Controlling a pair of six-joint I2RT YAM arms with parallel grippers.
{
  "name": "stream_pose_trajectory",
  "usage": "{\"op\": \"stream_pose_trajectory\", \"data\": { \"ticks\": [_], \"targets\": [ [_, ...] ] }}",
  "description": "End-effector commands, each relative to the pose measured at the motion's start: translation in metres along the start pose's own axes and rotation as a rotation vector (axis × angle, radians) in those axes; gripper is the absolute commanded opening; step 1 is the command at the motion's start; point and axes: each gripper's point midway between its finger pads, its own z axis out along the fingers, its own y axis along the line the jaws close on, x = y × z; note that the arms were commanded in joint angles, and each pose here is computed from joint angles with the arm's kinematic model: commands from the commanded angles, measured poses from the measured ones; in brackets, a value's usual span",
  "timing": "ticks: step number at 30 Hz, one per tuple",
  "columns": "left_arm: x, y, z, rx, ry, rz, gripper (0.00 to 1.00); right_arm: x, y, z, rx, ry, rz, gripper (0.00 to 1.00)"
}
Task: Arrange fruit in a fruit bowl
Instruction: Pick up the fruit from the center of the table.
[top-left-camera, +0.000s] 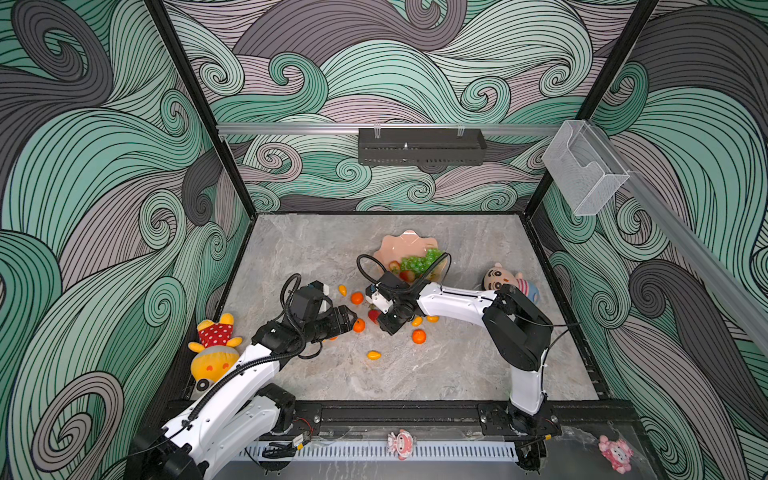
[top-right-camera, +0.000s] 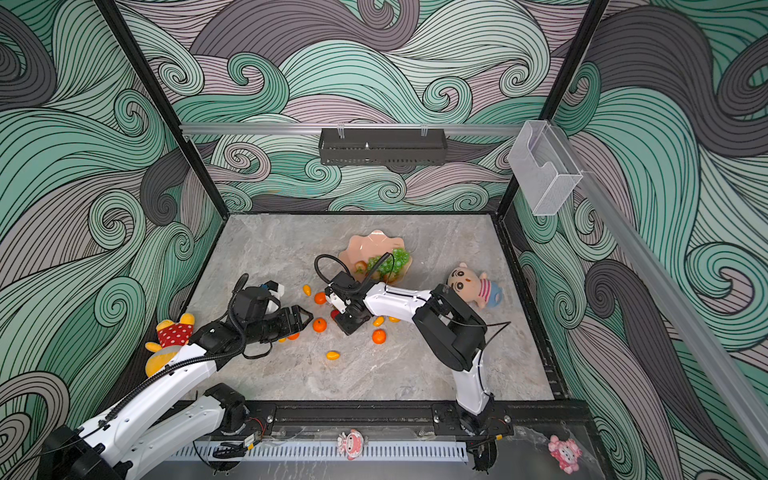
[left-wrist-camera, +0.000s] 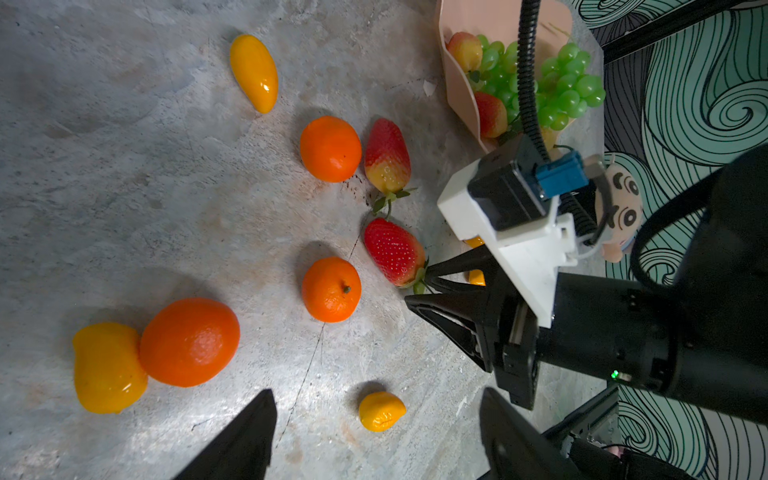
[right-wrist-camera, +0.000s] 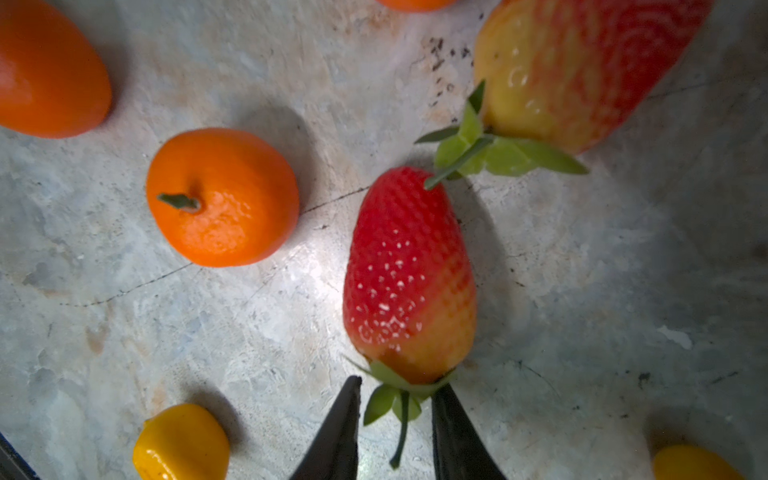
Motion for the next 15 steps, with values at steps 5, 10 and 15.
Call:
{"op": "stream_pose_trajectory", "data": {
  "ticks": [5, 10, 15],
  "targets": [
    [-0.003, -0.004, -0.002, 0.015, -0.003, 0.01, 0.79, -0.001, 0.001, -0.002, -0.014, 0.011, 0.001, 0.15],
    [-0.002, -0.005, -0.003, 0.026, 0.001, 0.023, 0.8, 0.003, 0.003, -0.008, -0.018, 0.009, -0.004, 0.06],
    [0.001, -0.017, -0.002, 0.083, 0.026, 0.067, 0.8, 0.009, 0.009, -0.023, -0.028, -0.019, -0.008, 0.0]
  ]
}}
